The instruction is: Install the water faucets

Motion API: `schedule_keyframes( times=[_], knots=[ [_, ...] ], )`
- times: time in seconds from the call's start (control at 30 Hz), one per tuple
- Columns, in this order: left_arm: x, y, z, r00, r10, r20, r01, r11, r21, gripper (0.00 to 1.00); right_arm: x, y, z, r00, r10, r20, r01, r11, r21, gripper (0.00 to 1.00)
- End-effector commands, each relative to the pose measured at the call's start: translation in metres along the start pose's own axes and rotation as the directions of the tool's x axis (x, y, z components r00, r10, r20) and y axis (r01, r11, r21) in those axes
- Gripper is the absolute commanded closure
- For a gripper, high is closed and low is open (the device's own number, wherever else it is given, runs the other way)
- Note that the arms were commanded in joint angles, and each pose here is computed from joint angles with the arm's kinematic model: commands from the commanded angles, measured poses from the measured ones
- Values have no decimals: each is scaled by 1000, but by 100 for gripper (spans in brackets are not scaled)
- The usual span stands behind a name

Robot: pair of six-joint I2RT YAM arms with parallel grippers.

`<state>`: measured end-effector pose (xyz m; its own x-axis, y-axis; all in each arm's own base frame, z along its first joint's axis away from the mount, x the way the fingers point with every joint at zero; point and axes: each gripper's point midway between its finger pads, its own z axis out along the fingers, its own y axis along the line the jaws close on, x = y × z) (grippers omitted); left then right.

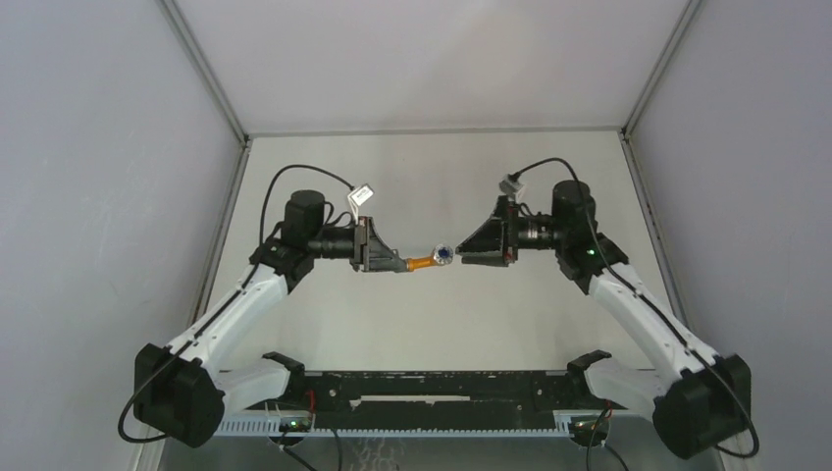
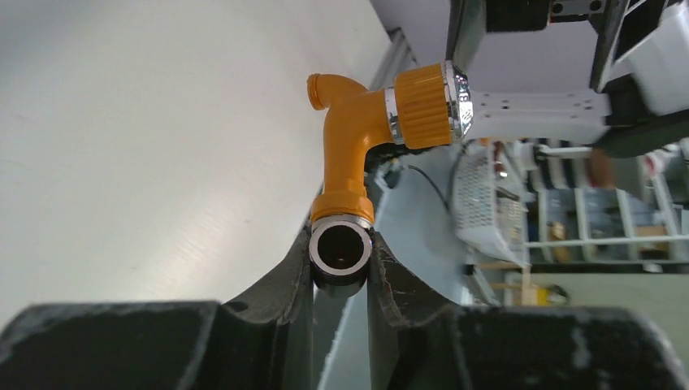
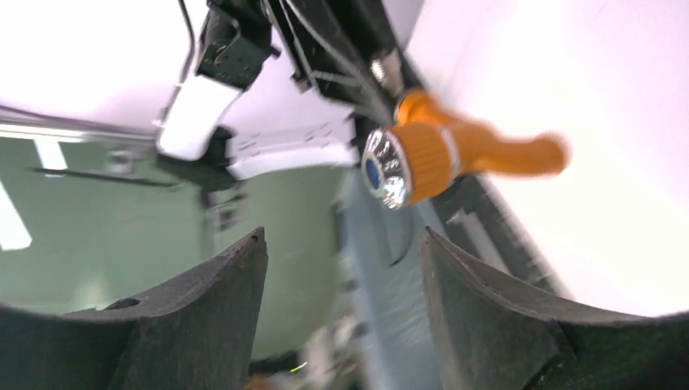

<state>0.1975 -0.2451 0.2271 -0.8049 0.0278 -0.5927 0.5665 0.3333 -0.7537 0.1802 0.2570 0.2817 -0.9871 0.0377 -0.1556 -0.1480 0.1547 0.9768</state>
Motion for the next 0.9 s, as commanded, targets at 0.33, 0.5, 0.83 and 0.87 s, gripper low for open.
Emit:
schedule_keyframes(
  times=[0.33,0.5,0.83,0.87],
  knots=[
    [-17,-88,-26,995,14,-103,20,948,318,100,10,17,-16,200,-953,228,922,262,285,13],
    [-14,-92,-29,993,16,-120,25,944,328,100,17,20,5,110,-972,207,956,160,245,12],
    [-5,-92,-32,992,38,-124,5,943,333,100,22,33,33,148,-959,240,974,184,134,15],
    [-6,-93,-32,992,41,-122,2,943,333,100,21,34,34,167,-957,237,971,202,130,20]
  ],
)
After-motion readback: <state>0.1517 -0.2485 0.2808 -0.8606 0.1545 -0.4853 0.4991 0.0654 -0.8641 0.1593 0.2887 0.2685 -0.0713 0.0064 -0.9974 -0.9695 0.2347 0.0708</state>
